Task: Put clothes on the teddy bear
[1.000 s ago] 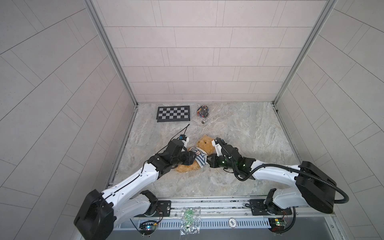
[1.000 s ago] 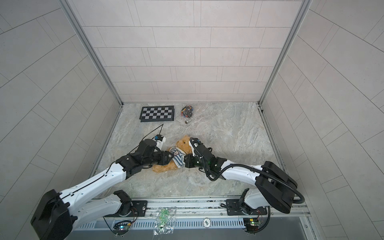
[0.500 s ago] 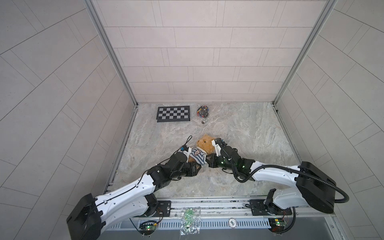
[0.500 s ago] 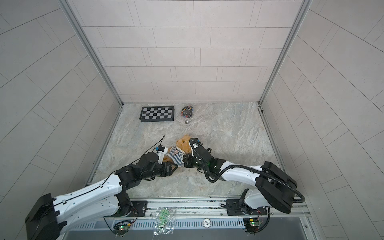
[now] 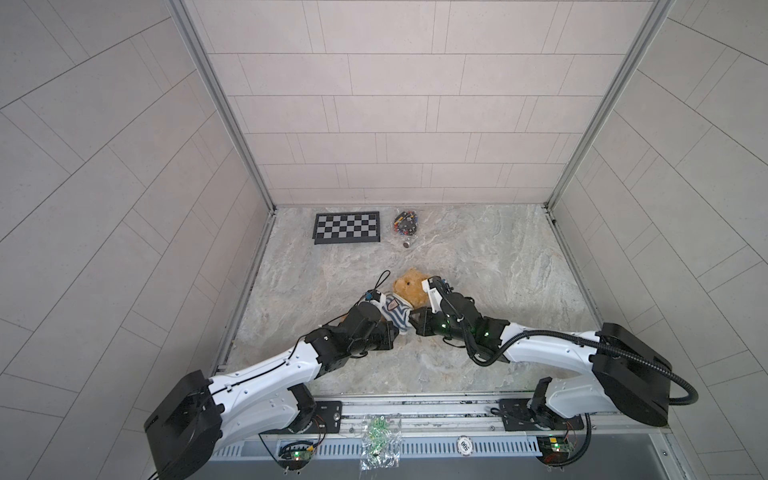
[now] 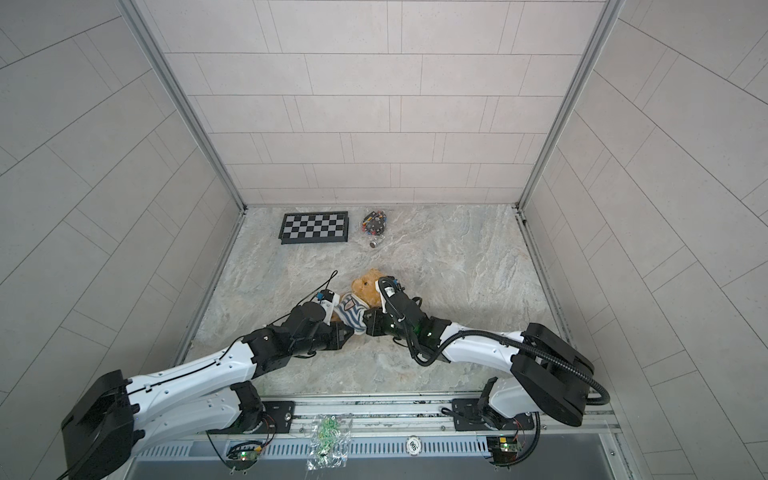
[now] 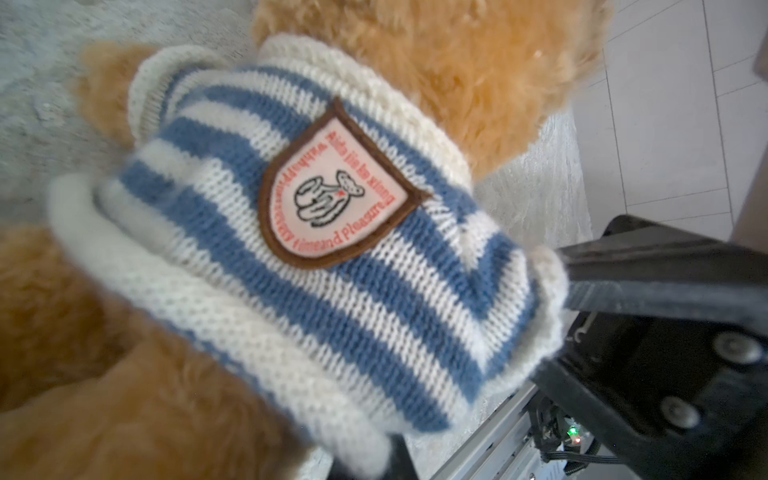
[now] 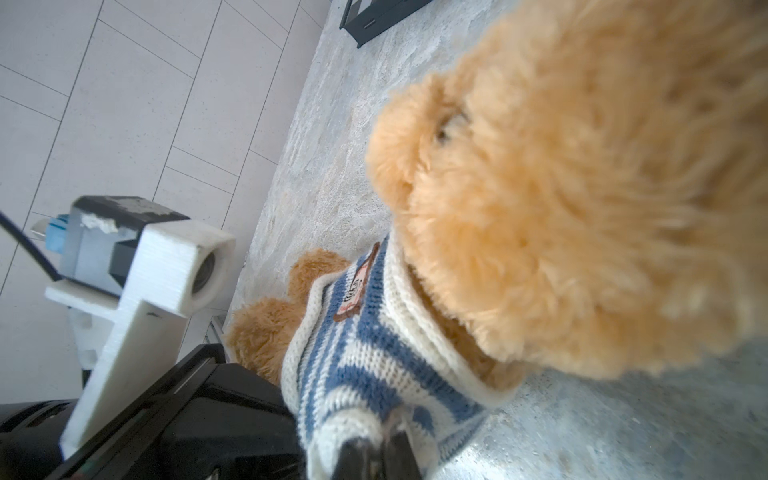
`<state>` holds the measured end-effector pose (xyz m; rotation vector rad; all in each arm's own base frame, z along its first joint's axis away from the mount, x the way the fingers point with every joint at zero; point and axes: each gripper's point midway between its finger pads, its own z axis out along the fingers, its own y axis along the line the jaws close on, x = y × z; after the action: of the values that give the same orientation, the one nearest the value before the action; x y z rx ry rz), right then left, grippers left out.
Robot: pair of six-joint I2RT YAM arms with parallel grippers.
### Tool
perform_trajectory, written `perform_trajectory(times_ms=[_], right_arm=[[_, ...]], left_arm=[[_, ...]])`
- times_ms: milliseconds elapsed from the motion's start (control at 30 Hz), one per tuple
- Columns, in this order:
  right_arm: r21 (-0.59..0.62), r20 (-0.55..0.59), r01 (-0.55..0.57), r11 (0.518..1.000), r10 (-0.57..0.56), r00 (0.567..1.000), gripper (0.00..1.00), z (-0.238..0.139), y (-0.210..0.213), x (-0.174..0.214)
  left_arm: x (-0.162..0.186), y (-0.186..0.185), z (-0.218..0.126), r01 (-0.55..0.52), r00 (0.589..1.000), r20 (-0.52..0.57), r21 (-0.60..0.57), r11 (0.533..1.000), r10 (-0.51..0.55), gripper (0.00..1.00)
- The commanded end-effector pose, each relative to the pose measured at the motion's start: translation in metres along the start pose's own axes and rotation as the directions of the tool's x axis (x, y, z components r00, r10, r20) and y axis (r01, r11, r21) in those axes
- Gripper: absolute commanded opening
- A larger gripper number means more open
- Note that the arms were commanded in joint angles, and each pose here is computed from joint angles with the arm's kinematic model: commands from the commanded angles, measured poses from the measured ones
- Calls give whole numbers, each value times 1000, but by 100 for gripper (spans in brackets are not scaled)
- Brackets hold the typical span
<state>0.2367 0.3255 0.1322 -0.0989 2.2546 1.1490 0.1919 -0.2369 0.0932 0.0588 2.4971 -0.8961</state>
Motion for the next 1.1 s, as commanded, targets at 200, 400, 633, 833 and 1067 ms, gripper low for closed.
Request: perform_trajectory(times_ms=[200, 400, 633, 833, 1067], right_arm=[[-124, -74, 63, 990, -73, 995, 0, -17, 16, -6], [-188, -132, 103, 977, -129, 983, 0, -26, 25, -1], [-236, -147, 96, 967, -133, 980, 1, -26, 29, -3], [-116, -190, 149, 982, -169, 967, 29, -21, 10, 2], [-40, -107, 479, 877, -481, 870, 43, -53, 36, -8]], left_arm=[[-7, 55, -10, 31, 1000, 6, -155, 987, -30, 0], [-6, 74, -12, 45, 999, 3, -190, 981, -45, 0], [-10, 72, -11, 15, 1000, -14, -189, 982, -18, 0], [-18, 44, -9, 8, 1000, -6, -79, 997, -9, 0], [-19, 15, -7, 10, 1000, -2, 22, 1000, -10, 0]])
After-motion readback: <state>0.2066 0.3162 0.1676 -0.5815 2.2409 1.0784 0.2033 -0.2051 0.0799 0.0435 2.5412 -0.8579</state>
